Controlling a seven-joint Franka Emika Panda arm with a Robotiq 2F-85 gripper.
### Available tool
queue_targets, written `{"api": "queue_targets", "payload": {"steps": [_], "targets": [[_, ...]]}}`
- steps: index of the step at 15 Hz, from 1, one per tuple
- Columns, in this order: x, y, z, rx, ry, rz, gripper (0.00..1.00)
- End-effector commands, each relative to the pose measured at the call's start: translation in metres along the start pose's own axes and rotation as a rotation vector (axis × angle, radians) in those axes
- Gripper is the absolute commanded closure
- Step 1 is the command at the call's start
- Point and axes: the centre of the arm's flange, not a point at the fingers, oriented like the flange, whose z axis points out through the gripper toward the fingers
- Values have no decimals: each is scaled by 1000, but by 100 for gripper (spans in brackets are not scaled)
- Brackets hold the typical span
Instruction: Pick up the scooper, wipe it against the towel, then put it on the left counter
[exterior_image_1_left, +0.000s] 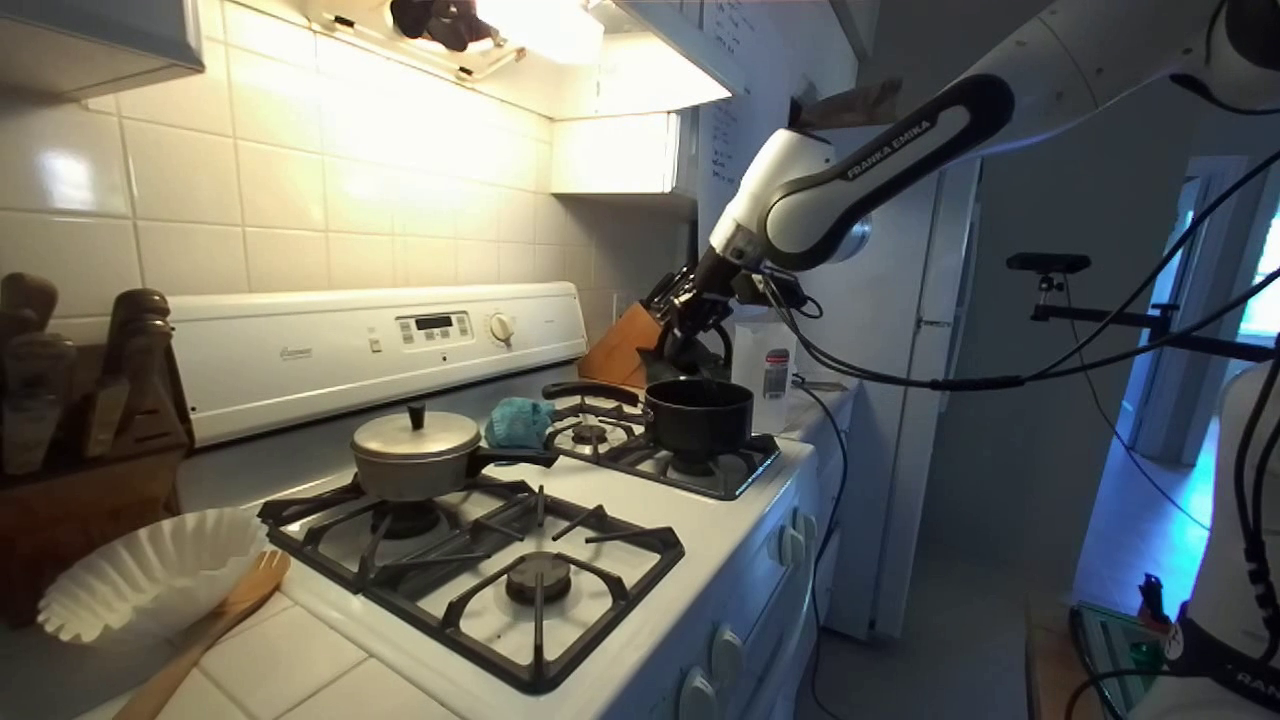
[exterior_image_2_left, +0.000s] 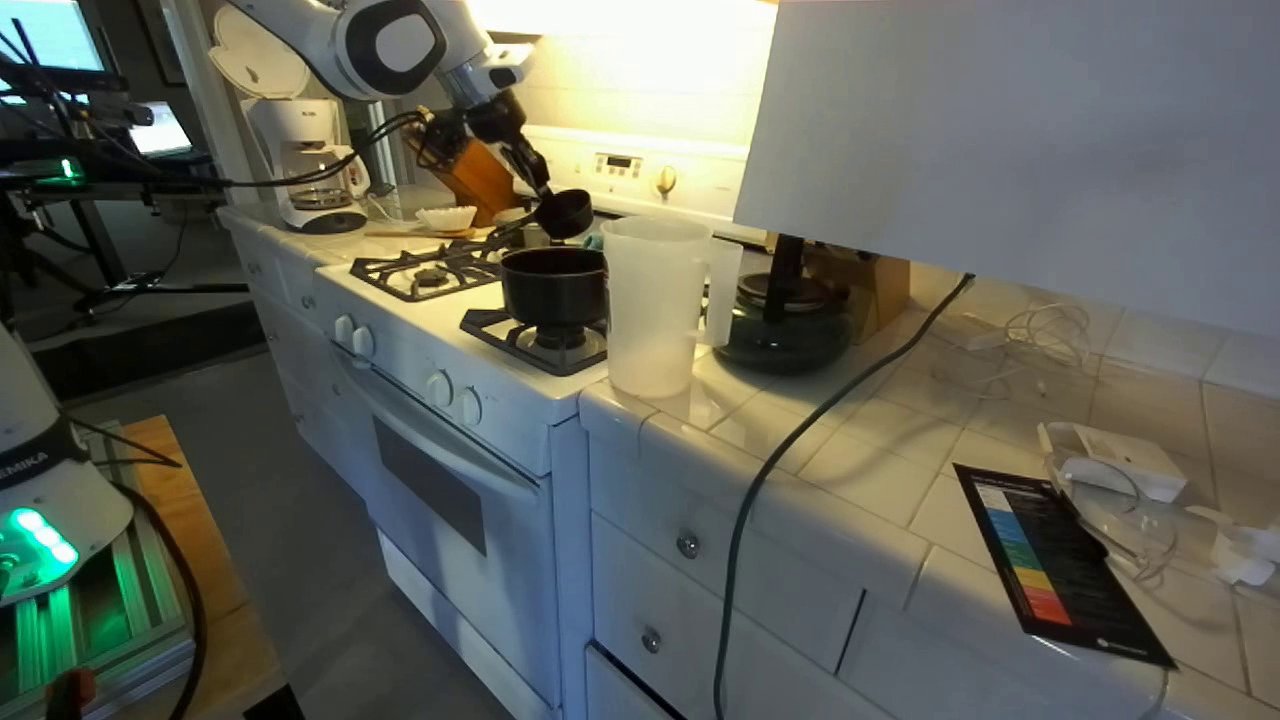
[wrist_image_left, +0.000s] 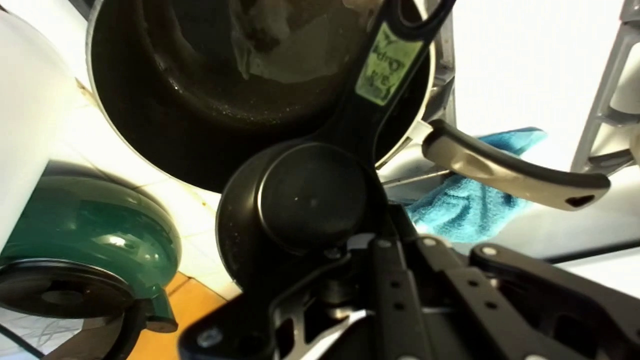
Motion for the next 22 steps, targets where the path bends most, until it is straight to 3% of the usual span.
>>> {"api": "queue_targets", "payload": {"steps": [1, 6, 8, 10, 15, 17, 21, 22], "targets": [[-7, 8, -17, 25, 45, 50, 99], [-4, 15, -18, 7, 93, 80, 99], [-4, 14, -11, 15, 34, 77, 99], [-5, 14, -26, 43, 52, 94, 99], [-9, 13, -17, 6, -165, 118, 99], [-8, 16, -27, 22, -120, 159, 99], [1, 17, -49, 58, 56, 164, 99], [4, 13, -41, 29, -59, 137, 99]]}}
